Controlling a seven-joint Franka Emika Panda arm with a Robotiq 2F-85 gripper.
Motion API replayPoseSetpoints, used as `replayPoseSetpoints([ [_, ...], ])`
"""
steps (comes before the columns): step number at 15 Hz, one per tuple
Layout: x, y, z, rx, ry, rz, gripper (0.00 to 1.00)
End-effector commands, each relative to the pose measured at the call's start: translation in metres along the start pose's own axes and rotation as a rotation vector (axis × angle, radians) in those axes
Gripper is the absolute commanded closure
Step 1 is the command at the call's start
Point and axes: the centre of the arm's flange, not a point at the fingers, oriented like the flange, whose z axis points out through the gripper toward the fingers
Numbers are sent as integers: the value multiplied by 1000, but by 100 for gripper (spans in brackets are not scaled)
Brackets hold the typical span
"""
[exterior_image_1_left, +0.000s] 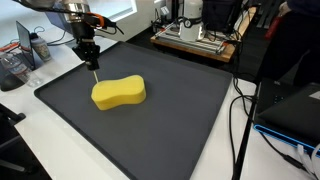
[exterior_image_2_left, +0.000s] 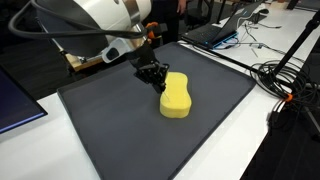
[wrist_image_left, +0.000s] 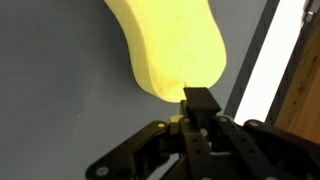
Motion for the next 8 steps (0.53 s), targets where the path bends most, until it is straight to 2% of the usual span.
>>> replayPoseSetpoints([
  [1,3,-12,-30,-34,-5,28,97],
  [8,-50,-36,-69,-140,114,-19,97],
])
